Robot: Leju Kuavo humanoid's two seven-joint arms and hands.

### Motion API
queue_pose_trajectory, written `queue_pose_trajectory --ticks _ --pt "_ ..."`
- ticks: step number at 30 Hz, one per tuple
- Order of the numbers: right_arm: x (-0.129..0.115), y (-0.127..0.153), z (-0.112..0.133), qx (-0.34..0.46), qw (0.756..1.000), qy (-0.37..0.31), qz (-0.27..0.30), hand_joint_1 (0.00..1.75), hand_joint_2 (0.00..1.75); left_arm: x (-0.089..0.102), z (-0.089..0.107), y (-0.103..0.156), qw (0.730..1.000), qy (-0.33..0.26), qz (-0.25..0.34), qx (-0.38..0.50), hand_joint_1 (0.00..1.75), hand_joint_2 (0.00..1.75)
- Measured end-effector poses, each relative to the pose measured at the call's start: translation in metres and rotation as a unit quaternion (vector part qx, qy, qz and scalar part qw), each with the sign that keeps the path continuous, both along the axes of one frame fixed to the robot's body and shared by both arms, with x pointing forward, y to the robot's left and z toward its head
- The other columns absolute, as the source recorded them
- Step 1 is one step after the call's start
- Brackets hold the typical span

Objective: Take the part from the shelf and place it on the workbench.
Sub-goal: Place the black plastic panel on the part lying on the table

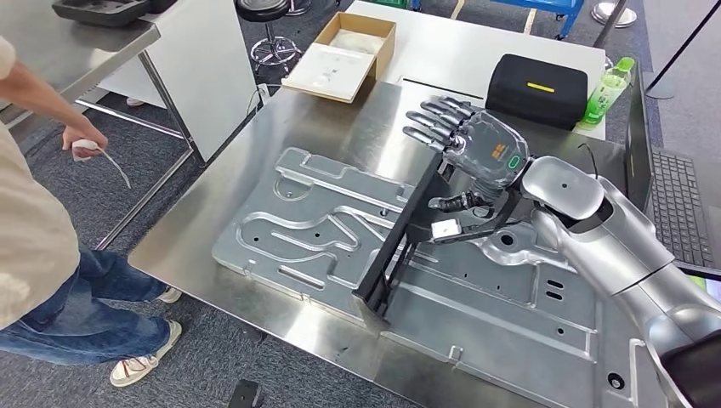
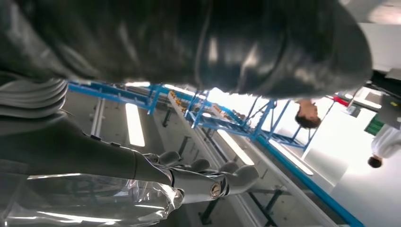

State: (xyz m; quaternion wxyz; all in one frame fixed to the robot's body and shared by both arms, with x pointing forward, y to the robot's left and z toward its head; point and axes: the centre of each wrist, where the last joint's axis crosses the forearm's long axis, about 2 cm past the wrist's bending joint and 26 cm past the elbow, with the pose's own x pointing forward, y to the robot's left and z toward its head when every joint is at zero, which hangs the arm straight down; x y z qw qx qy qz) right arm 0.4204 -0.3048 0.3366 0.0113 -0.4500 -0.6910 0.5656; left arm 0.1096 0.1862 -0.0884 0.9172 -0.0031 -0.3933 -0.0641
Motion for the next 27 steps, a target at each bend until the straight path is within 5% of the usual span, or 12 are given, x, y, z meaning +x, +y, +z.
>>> queue_pose_trajectory --ticks 16,20,27 --pt "0.002 -0.004 0.002 0.006 1.000 0.012 -0.012 0.00 0.00 -0.001 0.000 -0.001 1.000 0.001 0.000 0.001 0.00 1.75" --pt "0.003 -0.005 0.002 0.009 1.000 0.009 -0.015 0.00 0.00 0.000 0.000 -0.001 1.000 0.000 0.001 0.002 0.00 0.00" --pt "-0.002 -0.006 -0.011 0.032 0.999 -0.016 -0.017 0.00 0.00 -0.001 0.000 -0.001 1.000 0.005 0.002 0.007 0.00 0.00"
